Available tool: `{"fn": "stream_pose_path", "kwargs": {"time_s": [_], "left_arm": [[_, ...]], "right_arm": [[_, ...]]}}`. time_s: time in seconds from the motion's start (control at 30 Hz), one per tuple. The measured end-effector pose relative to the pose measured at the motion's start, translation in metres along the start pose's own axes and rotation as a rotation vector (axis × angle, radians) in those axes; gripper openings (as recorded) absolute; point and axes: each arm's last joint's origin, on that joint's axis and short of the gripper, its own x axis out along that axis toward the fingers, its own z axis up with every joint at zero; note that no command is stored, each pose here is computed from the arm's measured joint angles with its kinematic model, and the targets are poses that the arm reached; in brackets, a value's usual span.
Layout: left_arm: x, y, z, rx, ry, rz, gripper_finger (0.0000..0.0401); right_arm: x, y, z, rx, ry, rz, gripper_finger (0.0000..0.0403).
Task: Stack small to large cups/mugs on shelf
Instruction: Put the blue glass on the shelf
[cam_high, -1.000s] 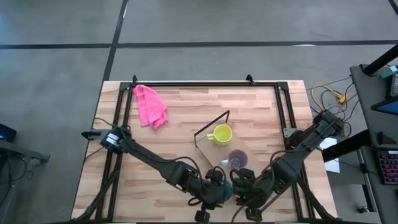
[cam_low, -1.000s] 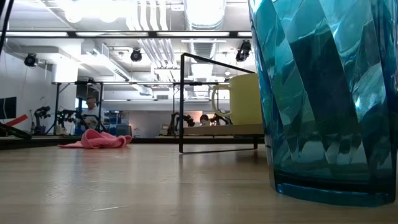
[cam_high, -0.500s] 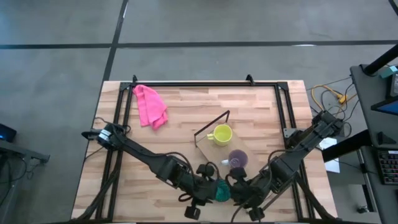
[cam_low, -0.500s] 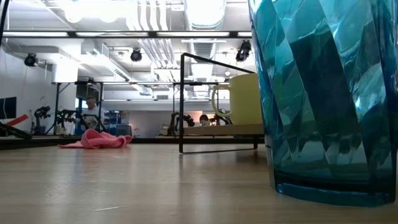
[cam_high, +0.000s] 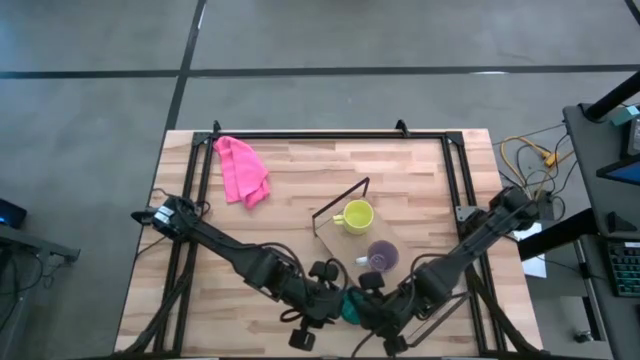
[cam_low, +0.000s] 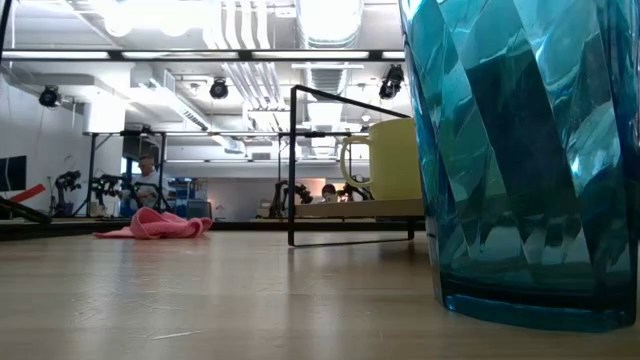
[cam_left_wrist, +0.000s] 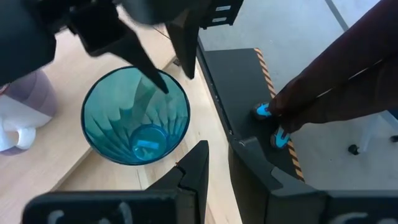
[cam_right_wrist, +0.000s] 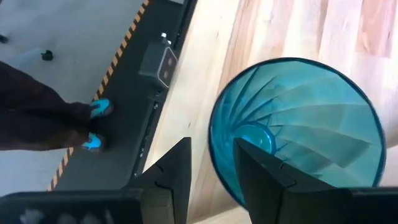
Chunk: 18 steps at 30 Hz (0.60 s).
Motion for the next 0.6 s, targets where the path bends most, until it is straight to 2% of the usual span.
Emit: {"fn": "stream_pose_path", "kwargs": {"time_s": [0.4, 0.5, 0.6], "left_arm": [[0.000, -0.004, -0.001, 0.007, 0.002, -0.007, 0.0048], [0.000, -0.006, -0.002, 0.011, 0.003, -0.010, 0.0048], [0.000, -0.007, -0.002, 0.013, 0.003, -0.012, 0.0048]], "right_arm": [[0.023, -0.002, -0.003, -0.002, 0.049, -0.039, 0.0105], [0.028, -0.003, -0.005, -0.001, 0.061, -0.050, 0.0088], [0.030, -0.003, -0.005, 0.015, 0.063, -0.055, 0.0054]]}}
